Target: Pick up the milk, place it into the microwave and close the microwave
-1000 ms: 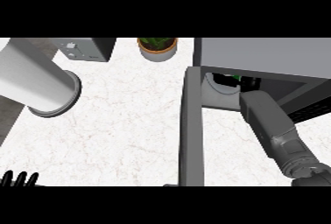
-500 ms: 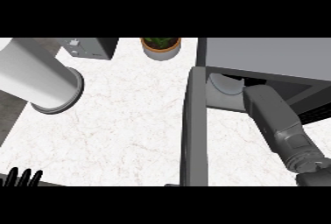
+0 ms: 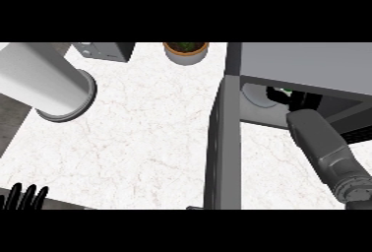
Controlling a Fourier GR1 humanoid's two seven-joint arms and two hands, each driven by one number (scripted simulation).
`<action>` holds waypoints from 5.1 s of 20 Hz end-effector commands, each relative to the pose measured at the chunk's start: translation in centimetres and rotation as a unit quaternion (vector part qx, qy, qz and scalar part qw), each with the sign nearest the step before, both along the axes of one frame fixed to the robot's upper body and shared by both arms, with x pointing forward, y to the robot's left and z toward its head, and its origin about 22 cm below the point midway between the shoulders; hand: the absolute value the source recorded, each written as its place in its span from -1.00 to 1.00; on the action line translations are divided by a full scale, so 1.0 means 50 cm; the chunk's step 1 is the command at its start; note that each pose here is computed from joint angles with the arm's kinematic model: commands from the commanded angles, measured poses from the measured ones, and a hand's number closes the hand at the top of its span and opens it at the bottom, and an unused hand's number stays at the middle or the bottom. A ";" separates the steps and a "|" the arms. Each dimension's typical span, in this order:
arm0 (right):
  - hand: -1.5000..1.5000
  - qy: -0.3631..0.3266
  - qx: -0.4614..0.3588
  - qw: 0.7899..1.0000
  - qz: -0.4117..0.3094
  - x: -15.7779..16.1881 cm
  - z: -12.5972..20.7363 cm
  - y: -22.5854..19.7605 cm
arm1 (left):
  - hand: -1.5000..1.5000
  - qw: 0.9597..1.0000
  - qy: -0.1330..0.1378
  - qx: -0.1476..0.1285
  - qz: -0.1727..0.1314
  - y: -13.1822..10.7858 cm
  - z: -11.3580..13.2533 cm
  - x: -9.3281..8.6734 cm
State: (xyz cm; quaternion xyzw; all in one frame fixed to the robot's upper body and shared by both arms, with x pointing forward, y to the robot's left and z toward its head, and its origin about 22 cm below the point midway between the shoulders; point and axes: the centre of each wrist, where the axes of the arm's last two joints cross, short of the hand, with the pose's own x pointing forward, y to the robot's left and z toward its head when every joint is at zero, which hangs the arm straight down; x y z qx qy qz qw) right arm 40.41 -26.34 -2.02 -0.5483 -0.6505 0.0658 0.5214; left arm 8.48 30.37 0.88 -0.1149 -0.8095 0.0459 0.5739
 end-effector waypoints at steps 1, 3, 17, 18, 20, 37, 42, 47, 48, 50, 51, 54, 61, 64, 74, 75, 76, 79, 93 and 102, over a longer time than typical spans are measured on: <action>-1.00 0.029 -0.057 0.994 -0.091 -0.035 -0.038 -0.041 | -1.00 1.000 -0.001 0.007 -0.005 0.001 0.002 0.013; -1.00 0.039 -0.058 0.993 -0.098 -0.035 -0.039 -0.039 | -1.00 1.000 -0.012 0.004 -0.010 -0.015 0.008 0.024; -1.00 0.064 -0.004 0.975 0.212 0.033 0.030 0.158 | -1.00 1.000 -0.003 0.012 -0.005 0.009 -0.010 0.024; -1.00 0.069 -0.003 0.973 0.220 0.015 0.001 0.155 | -1.00 1.000 -0.009 0.011 0.001 0.007 -0.012 0.031; -1.00 0.049 0.035 0.972 0.225 0.023 0.016 0.185 | -1.00 1.000 -0.008 0.013 -0.002 0.005 -0.009 0.032; -1.00 -0.001 0.263 0.909 0.323 -0.061 -0.098 0.139 | -1.00 1.000 0.007 0.003 0.005 -0.008 -0.003 -0.006; -1.00 -0.007 0.279 0.898 0.338 -0.098 -0.140 0.145 | -1.00 1.000 0.014 0.007 0.009 -0.016 0.002 -0.005; -1.00 -0.022 0.295 0.887 0.354 -0.147 -0.187 0.105 | -1.00 1.000 0.017 0.009 0.001 0.011 0.004 -0.040; -1.00 -0.020 0.306 0.883 0.356 -0.125 -0.168 0.142 | -1.00 1.000 0.026 0.015 0.010 -0.015 -0.002 -0.016; -1.00 -0.020 0.324 0.868 0.376 -0.166 -0.204 0.122 | -1.00 0.999 0.027 0.017 0.013 -0.018 -0.017 -0.025; -1.00 -0.015 0.325 0.866 0.379 -0.192 -0.225 0.105 | -1.00 0.999 0.032 0.022 0.013 0.024 -0.001 -0.050; -1.00 -0.006 0.339 0.849 0.405 -0.208 -0.238 0.119 | -1.00 0.999 0.032 0.031 -0.016 -0.017 -0.010 -0.003; -1.00 0.003 0.335 0.862 0.380 -0.282 -0.268 0.042 | -1.00 0.998 0.048 0.038 -0.020 -0.003 -0.023 -0.011; -1.00 -0.011 0.334 0.867 0.369 -0.288 -0.253 0.002 | -1.00 0.997 0.055 0.033 -0.041 -0.071 -0.031 0.014; -1.00 -0.014 0.328 0.884 0.334 -0.409 -0.238 -0.179 | 1.00 0.975 0.074 0.118 -0.174 -0.143 -0.050 0.081; -1.00 -0.014 0.331 0.878 0.345 -0.406 -0.216 -0.177 | 1.00 0.975 0.062 0.127 -0.173 -0.156 -0.042 0.104; -1.00 -0.024 0.345 0.881 0.324 -0.421 -0.224 -0.149 | 1.00 0.972 0.055 0.139 -0.184 -0.131 -0.042 0.092; -1.00 -0.049 0.350 0.887 0.298 -0.449 -0.222 -0.241 | 1.00 0.967 0.052 0.143 -0.207 -0.191 -0.082 0.099; -1.00 -0.062 0.370 0.878 0.298 -0.535 -0.191 -0.314 | 1.00 0.922 0.083 0.266 -0.269 -0.305 -0.067 0.276; -1.00 -0.069 0.360 0.873 0.322 -0.538 -0.156 -0.351 | 1.00 0.848 0.136 0.308 -0.410 -0.445 -0.163 0.235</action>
